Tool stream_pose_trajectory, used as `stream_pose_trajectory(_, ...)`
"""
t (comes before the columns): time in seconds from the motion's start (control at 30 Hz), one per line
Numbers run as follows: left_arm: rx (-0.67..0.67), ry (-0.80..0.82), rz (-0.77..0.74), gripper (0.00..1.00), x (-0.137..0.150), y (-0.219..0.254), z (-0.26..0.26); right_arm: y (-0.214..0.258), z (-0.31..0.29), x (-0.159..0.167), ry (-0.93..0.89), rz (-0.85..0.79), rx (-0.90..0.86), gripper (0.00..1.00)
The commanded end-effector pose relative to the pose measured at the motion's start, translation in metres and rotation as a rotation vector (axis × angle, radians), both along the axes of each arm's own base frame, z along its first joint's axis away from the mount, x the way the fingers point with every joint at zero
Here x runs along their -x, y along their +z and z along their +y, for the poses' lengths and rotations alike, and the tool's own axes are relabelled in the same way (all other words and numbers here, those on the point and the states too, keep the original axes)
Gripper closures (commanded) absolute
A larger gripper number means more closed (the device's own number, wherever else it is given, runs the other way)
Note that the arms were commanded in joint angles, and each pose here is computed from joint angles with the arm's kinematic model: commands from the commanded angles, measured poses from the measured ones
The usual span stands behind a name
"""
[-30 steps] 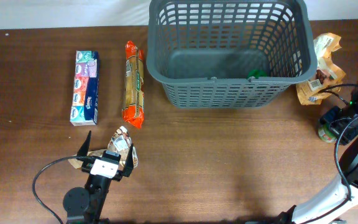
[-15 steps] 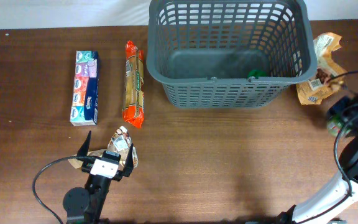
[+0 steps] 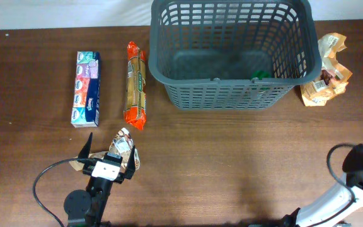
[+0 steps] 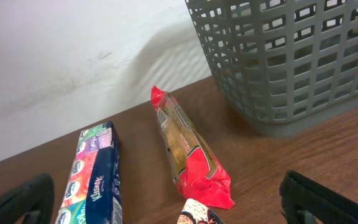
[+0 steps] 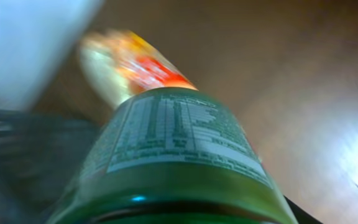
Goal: Pack container
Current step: 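Grasp the second jar with the right gripper and lift it, then carry the second jar into the grey basket and lower it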
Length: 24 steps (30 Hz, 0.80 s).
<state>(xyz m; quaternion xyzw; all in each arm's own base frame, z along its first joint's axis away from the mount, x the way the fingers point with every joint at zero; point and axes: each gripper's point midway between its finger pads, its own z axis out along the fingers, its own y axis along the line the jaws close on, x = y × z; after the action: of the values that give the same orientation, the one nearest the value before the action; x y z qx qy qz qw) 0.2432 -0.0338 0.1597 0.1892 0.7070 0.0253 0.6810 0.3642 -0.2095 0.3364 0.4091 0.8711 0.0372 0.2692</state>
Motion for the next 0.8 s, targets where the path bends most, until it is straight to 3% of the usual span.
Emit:
stream_pose_trajectory(0.0,-0.010,-0.009,0.008,0.01,0.000,-0.004,-0.002,0.084,0.052,0.011,0.077,-0.259,0.036,0.96)
stream_pose_trajectory(0.17,-0.011,-0.009,0.008,0.01,0.000,-0.004,-0.002,0.138,0.128,0.007,0.258,-0.455,0.028,0.96)
stream_pose_trajectory(0.33,-0.010,-0.009,0.008,0.01,0.000,-0.004,-0.002,0.152,0.213,-0.017,0.485,-0.525,0.029,0.96)
stream_pose_trajectory(0.63,-0.010,-0.009,0.008,0.01,0.000,-0.004,-0.002,0.081,0.304,-0.072,0.645,-0.314,0.279,0.96)
stream_pose_trajectory(0.77,-0.010,-0.009,0.008,0.01,0.000,-0.004,-0.002,0.030,0.323,-0.098,0.696,-0.192,0.294,0.96)
